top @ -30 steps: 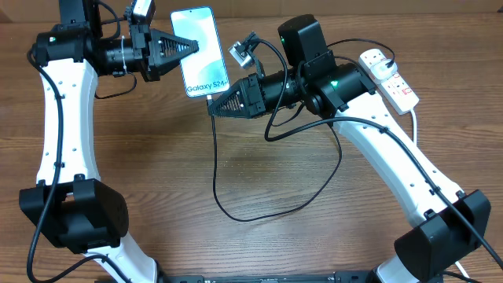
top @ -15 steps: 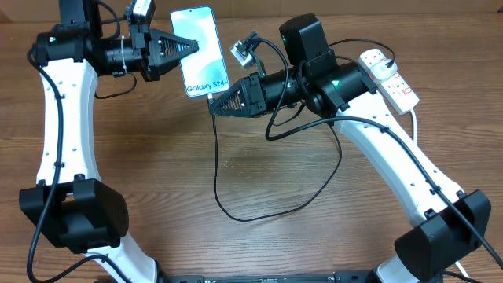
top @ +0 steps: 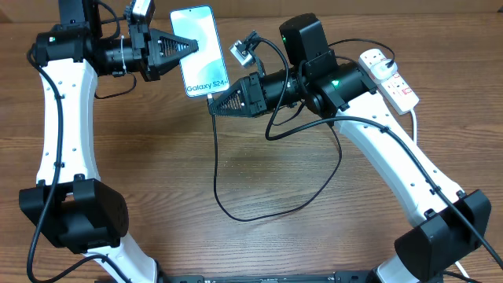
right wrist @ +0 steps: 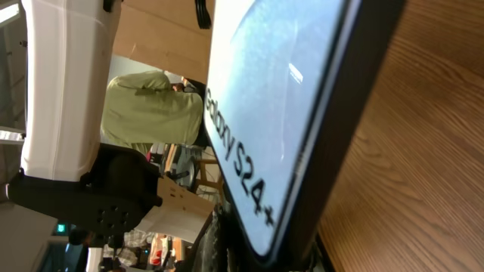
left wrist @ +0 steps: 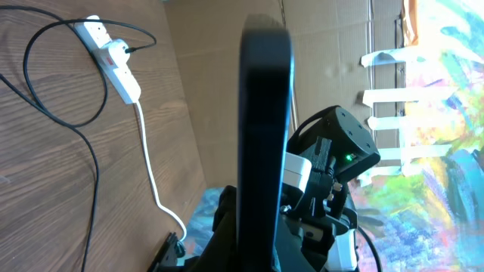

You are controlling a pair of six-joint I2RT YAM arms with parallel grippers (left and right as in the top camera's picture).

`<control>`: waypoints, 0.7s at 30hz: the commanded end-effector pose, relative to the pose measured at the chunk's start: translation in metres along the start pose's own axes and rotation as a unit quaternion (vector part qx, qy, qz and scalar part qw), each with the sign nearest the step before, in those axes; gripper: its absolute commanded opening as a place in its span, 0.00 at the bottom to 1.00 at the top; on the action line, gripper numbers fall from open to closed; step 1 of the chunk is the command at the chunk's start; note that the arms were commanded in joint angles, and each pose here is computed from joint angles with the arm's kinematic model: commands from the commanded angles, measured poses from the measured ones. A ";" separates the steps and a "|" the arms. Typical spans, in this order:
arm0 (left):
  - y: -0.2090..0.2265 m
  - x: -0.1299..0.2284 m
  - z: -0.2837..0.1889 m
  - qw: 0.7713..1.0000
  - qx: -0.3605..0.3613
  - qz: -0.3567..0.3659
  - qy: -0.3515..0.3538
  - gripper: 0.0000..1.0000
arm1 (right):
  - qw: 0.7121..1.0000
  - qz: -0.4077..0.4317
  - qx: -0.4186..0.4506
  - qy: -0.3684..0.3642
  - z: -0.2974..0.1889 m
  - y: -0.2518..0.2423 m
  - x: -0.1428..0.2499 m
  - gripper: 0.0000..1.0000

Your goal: Plug charger to phone and switch on socket

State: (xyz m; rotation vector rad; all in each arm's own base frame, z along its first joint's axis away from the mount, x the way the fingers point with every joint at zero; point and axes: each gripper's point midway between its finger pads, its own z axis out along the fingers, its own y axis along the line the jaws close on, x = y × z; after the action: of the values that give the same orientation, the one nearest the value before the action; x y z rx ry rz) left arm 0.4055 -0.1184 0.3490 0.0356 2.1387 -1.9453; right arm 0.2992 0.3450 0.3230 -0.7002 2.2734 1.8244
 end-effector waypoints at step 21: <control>-0.021 0.003 -0.002 0.999 0.029 0.040 0.004 0.04 | 0.999 -0.037 -0.009 -0.019 -0.011 0.023 -0.008 0.04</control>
State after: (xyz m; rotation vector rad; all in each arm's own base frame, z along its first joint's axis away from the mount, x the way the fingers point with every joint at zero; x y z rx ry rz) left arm 0.4047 -0.1187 0.3507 0.0556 2.1234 -1.9495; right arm 0.3009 0.3460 0.3256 -0.7068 2.2538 1.8243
